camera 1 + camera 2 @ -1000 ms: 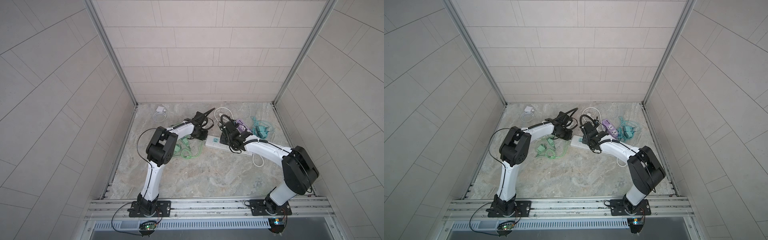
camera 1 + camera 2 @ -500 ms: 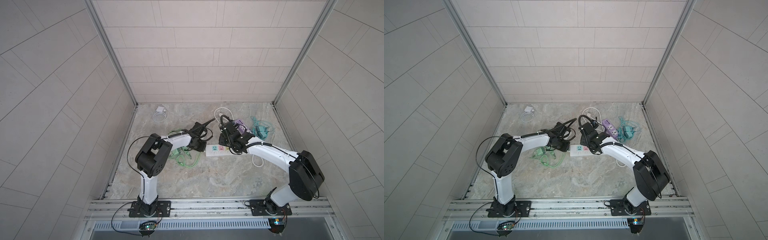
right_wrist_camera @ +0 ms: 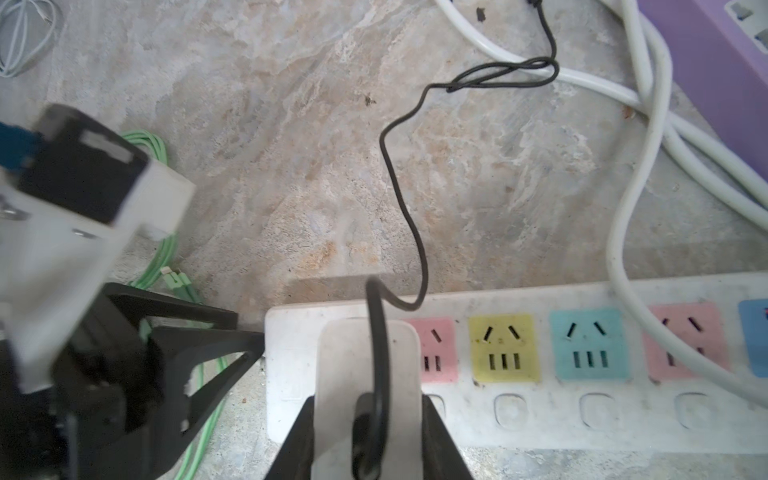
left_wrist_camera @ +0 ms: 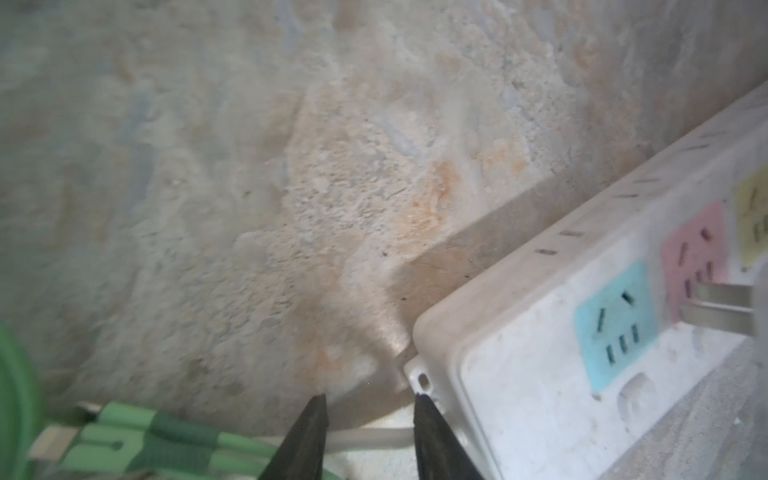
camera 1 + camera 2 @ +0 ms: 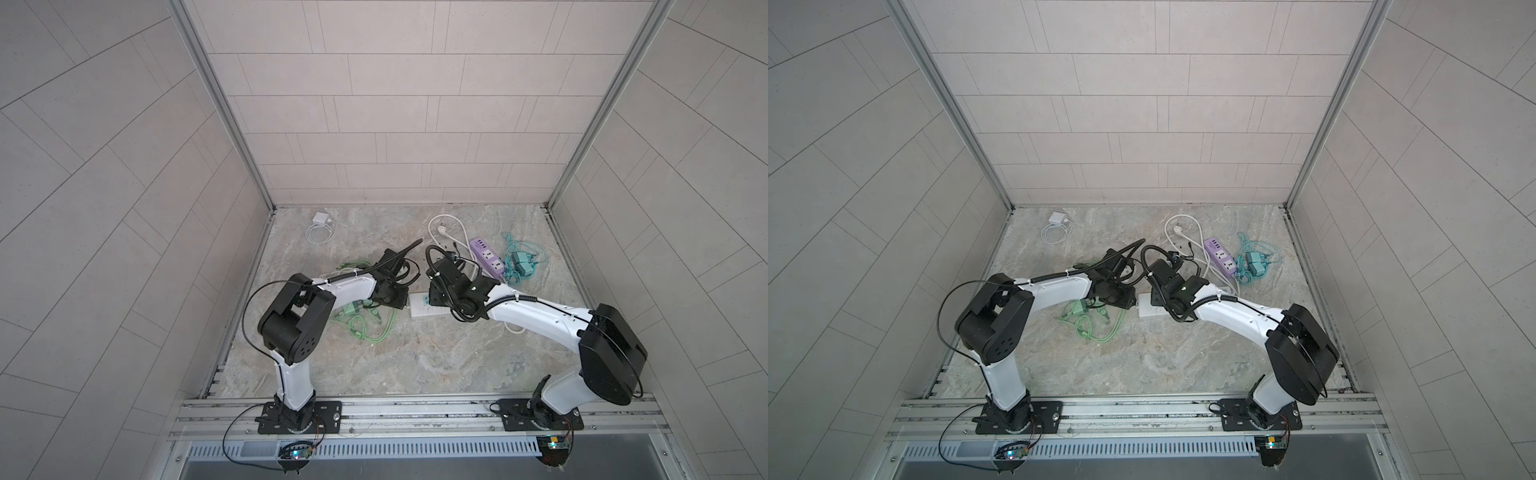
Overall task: Insert the plug
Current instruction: 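Press the charger prongs down into the strip socket with the right gripper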
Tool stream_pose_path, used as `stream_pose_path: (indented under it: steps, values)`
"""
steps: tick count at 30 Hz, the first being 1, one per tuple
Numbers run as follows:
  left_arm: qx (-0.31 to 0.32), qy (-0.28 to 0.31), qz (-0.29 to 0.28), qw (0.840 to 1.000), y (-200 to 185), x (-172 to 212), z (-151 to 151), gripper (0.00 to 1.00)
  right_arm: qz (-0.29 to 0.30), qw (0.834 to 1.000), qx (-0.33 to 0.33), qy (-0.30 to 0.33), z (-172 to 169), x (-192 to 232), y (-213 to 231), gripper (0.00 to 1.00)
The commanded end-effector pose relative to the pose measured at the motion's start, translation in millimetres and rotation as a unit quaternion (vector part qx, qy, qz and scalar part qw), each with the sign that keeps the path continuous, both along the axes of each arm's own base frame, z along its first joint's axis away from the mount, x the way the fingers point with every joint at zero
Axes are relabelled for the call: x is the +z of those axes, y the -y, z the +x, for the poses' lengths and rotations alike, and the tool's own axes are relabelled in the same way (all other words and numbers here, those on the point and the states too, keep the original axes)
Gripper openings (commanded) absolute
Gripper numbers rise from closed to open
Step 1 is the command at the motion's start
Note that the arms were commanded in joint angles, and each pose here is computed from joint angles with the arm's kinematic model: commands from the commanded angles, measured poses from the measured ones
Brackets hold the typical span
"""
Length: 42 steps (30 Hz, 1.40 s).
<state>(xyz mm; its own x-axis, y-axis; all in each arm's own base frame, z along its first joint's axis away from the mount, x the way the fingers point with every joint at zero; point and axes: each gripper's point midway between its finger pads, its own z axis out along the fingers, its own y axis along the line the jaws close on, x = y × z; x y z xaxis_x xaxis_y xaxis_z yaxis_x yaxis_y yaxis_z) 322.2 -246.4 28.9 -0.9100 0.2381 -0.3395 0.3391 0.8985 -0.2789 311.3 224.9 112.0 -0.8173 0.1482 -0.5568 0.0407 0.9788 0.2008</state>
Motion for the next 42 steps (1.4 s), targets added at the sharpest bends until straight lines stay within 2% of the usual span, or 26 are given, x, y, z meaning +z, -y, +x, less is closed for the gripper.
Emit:
stream_pose_path:
  steps: [1, 7, 13, 21, 42]
  values:
    - [0.036, 0.031, -0.011, 0.999, -16.8, 25.9, 10.5, 0.43, -0.006, 1.000, -0.010, 0.007, -3.1, 3.7, 6.7, 0.23]
    - [0.049, 0.079, -0.036, 0.995, -22.0, 64.9, 22.3, 0.45, 0.001, 1.000, 0.010, 0.006, -10.5, 5.2, -2.2, 0.22]
    - [0.072, 0.104, -0.049, 0.991, -32.3, 83.9, 16.0, 0.45, 0.012, 1.000, 0.018, 0.008, -10.7, 8.0, -8.7, 0.23]
    - [0.099, 0.119, -0.050, 0.987, -50.4, 93.1, 6.8, 0.46, 0.027, 0.999, 0.030, 0.002, -12.3, 4.7, -20.3, 0.23]
    - [0.109, 0.126, -0.055, 0.984, -60.3, 94.9, 5.3, 0.45, -0.033, 0.997, 0.053, -0.038, -11.8, -15.8, -17.7, 0.22]
